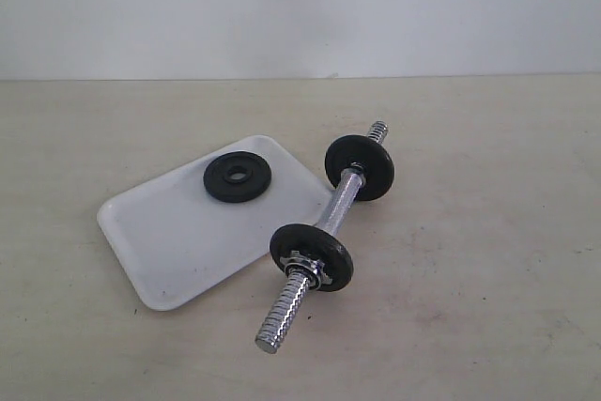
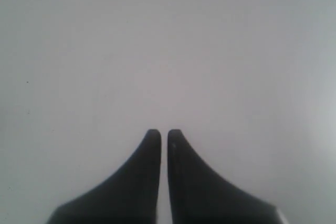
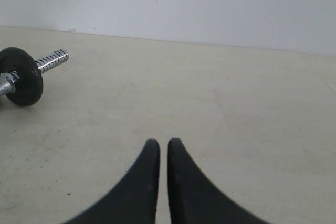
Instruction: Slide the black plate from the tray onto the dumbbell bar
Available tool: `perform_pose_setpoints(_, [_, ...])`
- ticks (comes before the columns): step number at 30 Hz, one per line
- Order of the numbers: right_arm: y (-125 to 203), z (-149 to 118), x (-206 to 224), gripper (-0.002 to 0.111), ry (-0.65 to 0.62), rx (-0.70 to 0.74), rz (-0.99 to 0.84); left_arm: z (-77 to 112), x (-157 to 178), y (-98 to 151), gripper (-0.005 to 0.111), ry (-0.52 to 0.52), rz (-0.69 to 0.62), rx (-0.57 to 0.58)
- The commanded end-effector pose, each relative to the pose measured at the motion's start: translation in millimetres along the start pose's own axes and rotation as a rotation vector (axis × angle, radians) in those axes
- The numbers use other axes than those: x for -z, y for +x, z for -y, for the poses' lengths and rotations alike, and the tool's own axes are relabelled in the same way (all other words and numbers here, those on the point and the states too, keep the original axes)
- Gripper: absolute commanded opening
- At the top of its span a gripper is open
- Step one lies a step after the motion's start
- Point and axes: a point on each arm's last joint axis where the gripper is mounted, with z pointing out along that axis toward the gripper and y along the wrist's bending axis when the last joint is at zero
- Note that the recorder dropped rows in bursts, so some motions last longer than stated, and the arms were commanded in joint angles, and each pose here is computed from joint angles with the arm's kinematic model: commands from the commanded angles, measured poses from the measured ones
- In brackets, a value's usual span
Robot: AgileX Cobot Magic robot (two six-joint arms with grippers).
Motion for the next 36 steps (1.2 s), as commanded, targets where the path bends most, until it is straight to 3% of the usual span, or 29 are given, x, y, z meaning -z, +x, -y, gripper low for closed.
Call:
perform_pose_setpoints(1, [-1.8, -0.1, 0.4, 0.004, -0.001, 0.002, 0.021, -1.3, -10.0, 3.8, 0.004, 0.008, -0.114, -0.008])
perform_pose_setpoints(7, [-1.8, -0.1, 0.4, 0.004, -0.001, 0.002, 0.021, -7.8, -20.1, 15.2, 0.004, -0.02, -0.267, 0.006])
perform_pose_setpoints(12, [-1.8, -0.1, 0.4, 0.004, -0.001, 0.002, 0.021, -18.9, -28.6, 17.1, 0.004, -0.1, -0.254, 0.065])
perform_pose_setpoints(17, [-1.8, -0.1, 0.4, 0.004, -0.001, 0.002, 0.021, -31.2, -36.0, 20.9, 0.004, -0.178, -0.262, 0.008])
perform_pose_setpoints(20, [-1.8, -0.1, 0.4, 0.004, -0.001, 0.002, 0.021, -34.5, -39.8, 24.8, 0.004, -0.167, -0.296, -0.123])
perform_pose_setpoints(25, [-1.8, -0.1, 0.4, 0.004, -0.001, 0.002, 0.021, -41.5, -46.2, 31.7, 0.004, -0.126, -0.367, -0.494])
perform_pose_setpoints(28, [-1.8, -0.1, 0.4, 0.004, -0.001, 0.002, 0.021, -49.8, -47.9, 31.4, 0.004, -0.189, -0.379, -0.582])
perform_pose_setpoints(33, [-1.8, -0.1, 0.4, 0.004, -0.001, 0.002, 0.021, -64.6, -45.1, 24.7, 0.004, -0.392, -0.328, -0.464])
perform_pose_setpoints(36, [-1.8, -0.1, 0.4, 0.004, -0.001, 0.002, 0.021, -68.3, -43.7, 22.4, 0.004, -0.454, -0.296, -0.384])
